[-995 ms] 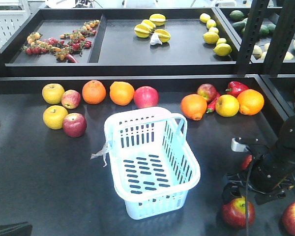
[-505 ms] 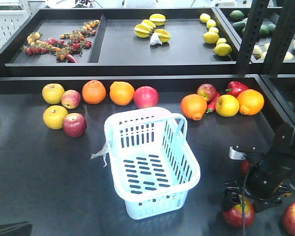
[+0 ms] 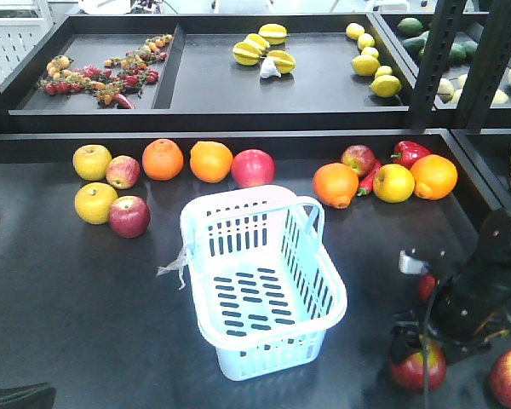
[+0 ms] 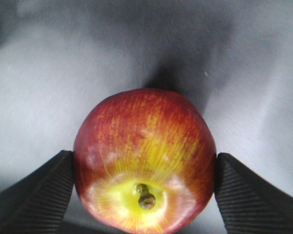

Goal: Pick three apples into basket with both arms
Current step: 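Carry the held apple over the basket with the right gripper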

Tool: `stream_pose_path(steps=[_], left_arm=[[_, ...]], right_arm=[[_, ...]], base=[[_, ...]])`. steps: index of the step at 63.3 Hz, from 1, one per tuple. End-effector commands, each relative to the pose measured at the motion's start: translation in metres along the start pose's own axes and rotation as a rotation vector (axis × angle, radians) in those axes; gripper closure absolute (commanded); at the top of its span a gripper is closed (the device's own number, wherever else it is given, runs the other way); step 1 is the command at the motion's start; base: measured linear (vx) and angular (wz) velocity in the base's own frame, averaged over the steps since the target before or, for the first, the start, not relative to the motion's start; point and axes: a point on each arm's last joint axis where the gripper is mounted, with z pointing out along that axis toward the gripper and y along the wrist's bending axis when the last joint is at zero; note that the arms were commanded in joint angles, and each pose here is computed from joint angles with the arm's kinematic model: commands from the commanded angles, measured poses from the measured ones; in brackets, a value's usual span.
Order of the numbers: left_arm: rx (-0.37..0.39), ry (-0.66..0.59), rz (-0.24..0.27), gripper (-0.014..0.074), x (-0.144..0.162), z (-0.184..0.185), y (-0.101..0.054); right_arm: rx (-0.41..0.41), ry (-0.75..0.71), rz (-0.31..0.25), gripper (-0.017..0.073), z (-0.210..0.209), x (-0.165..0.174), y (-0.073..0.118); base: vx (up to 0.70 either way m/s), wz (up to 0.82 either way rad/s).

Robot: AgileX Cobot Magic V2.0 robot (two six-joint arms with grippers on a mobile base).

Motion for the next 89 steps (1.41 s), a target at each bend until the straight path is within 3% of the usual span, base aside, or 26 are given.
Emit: stream_pose_path(steps=[1, 19, 23, 25, 31, 35, 43, 49, 59, 77, 89], left_arm=[[-0.013, -0.077, -0.026, 0.0601, -0.012, -0.003, 0.001], [-0.013, -0.077, -0.026, 0.0601, -0.012, -0.003, 0.001], [-0.013, -0.077, -0.026, 0.0601, -0.012, -0.003, 0.001], [-0.013, -0.077, -0.026, 0.0601, -0.012, -0.003, 0.001], [-0.013, -0.077, -0.026, 0.0601, -0.012, -0.003, 0.001], [-0.013, -0.077, -0.026, 0.0601, -0.012, -0.003, 0.001], [-0.013, -0.077, -0.026, 0.0601, -0.012, -0.003, 0.001], [-0.013, -0.077, -0.026, 0.0601, -0.012, -0.003, 0.001], [-0.013, -0.077, -0.026, 0.0601, -0.012, -0.003, 0.001], [-0.012, -0.078, -0.027, 0.0601, -0.012, -0.003, 0.001], [-0.012, -0.078, -0.027, 0.0601, -0.012, -0.003, 0.001]], right_arm=[[0.007, -0.143, -0.038, 0.0572, -0.048, -0.001, 0.01], [-0.016, -0.496, -0.124, 0.0566, -0.161, 0.025, 0.045], [-0.03, -0.58, -0.163, 0.0565, -0.176, 0.03, 0.052], [-0.022, -0.631, -0.214, 0.0565, -0.183, 0.031, 0.055], [-0.098, -0.709, -0.198, 0.0565, -0.194, 0.035, 0.063], [-0.189, -0.707, -0.19, 0.0564, -0.194, 0.035, 0.071], [-0.28, -0.685, -0.319, 0.0564, -0.186, 0.032, 0.092], [-0.346, -0.692, -0.387, 0.0564, -0.177, 0.027, 0.121], [-0.343, -0.661, -0.425, 0.0564, -0.143, 0.01, 0.153], [-0.311, -0.541, -0.478, 0.0542, -0.086, -0.033, 0.185], [-0.342, -0.476, -0.499, 0.0365, -0.079, -0.042, 0.193]], base=[[0.0, 0.0], [0.0, 0.0], [0.0, 0.0], [0.0, 0.0], [0.0, 0.0], [0.0, 0.0], [0.0, 0.0], [0.0, 0.0], [0.0, 0.0], [0.0, 0.0], [0.0, 0.0]])
